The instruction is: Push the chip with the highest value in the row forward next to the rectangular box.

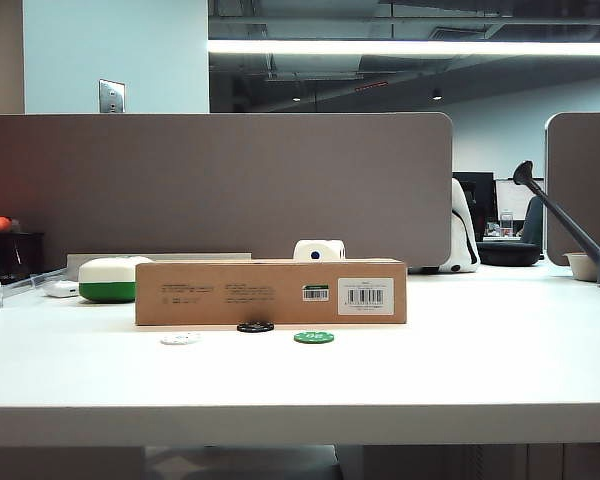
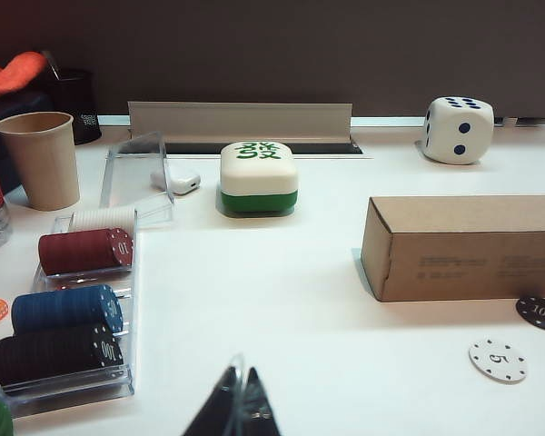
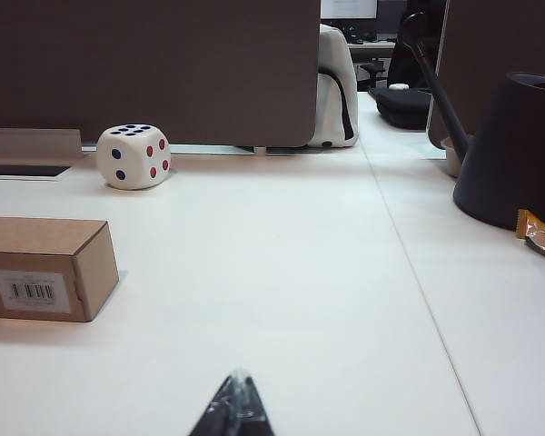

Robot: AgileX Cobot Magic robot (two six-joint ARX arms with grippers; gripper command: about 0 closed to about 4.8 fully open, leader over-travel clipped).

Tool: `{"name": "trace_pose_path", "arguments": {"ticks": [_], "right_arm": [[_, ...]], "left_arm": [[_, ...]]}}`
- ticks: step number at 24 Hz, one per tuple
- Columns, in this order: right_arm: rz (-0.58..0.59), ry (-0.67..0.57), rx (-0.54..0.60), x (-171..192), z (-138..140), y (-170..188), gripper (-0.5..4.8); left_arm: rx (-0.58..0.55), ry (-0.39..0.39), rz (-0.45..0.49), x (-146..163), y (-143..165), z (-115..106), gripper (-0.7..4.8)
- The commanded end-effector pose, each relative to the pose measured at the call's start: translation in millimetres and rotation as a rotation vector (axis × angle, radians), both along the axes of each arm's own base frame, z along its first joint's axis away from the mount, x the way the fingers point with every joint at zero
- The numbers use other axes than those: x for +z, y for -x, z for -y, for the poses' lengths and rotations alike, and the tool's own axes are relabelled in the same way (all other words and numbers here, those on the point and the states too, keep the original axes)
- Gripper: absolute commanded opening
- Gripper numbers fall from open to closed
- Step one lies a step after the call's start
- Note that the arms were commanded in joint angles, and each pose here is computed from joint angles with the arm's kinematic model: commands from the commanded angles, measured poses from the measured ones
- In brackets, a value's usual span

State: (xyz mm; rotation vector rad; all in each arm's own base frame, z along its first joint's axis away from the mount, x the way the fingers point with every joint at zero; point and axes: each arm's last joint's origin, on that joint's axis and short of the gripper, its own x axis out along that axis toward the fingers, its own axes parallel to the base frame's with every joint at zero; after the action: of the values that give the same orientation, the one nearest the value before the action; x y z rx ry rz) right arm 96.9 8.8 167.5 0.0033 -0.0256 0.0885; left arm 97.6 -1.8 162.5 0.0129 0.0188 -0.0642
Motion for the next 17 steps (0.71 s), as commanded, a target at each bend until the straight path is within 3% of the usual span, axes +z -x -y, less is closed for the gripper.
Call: {"name": "trace_pose_path", "arguments": {"ticks": [1,17], "right_arm": [[0.012,-0.007,-0.001,0.0,0.0,-0.2,0.0],[0.025,-0.007,-0.004,1.3,0.1,-0.1,0.0]], "left_arm": [[-0.004,-0.001,0.01,2.0,0.2,0.1,-0.05],[-0.004,-0.001,0.01,2.0,0.2,0.1,-0.05]]}}
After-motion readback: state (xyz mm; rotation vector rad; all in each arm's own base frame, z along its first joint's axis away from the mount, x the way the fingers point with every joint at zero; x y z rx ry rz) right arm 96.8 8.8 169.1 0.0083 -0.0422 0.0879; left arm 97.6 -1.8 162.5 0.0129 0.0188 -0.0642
